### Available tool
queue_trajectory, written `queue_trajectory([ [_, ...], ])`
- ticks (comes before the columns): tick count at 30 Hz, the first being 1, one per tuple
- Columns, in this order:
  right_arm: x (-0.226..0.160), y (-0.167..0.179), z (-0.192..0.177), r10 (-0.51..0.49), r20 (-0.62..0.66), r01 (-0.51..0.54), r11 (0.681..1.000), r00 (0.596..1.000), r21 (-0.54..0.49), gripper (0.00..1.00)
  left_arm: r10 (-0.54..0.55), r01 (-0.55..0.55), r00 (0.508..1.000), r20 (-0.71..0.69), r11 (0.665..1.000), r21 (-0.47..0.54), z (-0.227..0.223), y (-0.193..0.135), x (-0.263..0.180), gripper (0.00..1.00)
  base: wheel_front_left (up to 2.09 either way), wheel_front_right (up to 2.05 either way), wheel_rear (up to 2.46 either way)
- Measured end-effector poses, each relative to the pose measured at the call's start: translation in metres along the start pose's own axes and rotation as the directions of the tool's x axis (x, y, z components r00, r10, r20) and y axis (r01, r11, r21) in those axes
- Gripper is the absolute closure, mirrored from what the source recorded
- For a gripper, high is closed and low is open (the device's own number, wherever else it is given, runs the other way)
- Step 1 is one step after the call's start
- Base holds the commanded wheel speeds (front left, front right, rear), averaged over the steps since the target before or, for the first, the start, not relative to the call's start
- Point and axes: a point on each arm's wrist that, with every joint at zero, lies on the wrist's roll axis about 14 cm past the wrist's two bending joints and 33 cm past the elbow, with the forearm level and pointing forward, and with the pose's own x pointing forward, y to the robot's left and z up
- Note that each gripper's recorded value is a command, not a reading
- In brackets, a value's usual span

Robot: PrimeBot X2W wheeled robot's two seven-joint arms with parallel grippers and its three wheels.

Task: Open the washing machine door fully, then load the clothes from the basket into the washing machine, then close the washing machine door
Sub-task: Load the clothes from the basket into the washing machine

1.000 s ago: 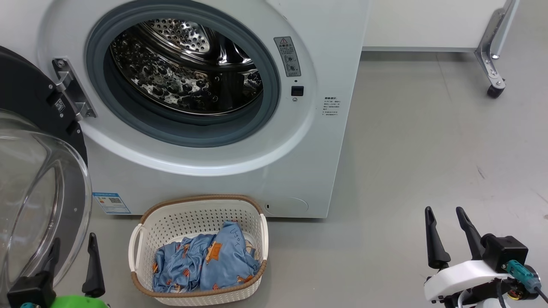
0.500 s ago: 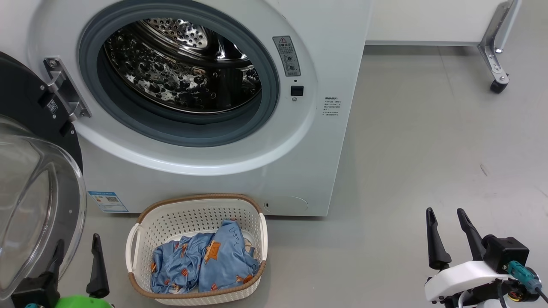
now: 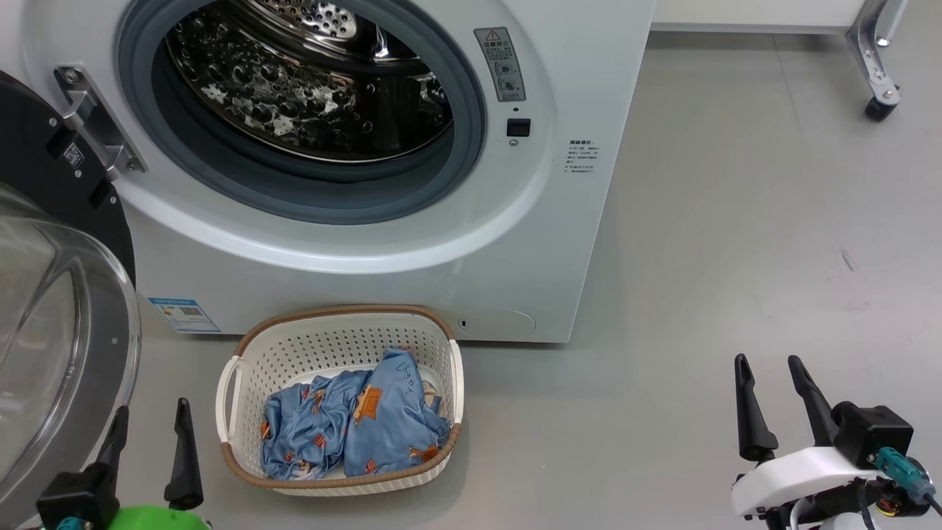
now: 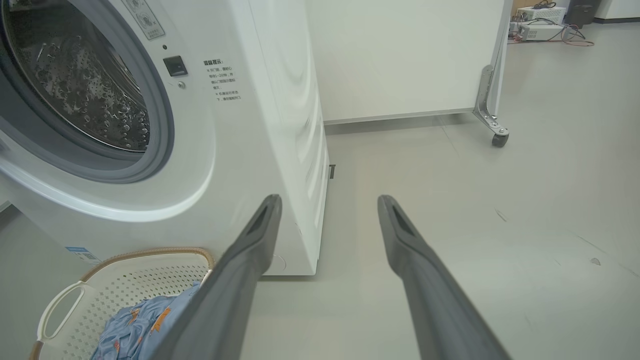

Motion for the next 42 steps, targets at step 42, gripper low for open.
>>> queue_trajectory([
  [42, 0.074, -0.010, -0.102, 0.011, -0.233, -0.009, 1.000, 0.972, 0.010, 0.00, -0.106, 0.093, 0.968, -0.229, 0.993, -0.067, -0.093, -0.044, 0.120, 0.00, 0.00, 0.00, 0.00],
])
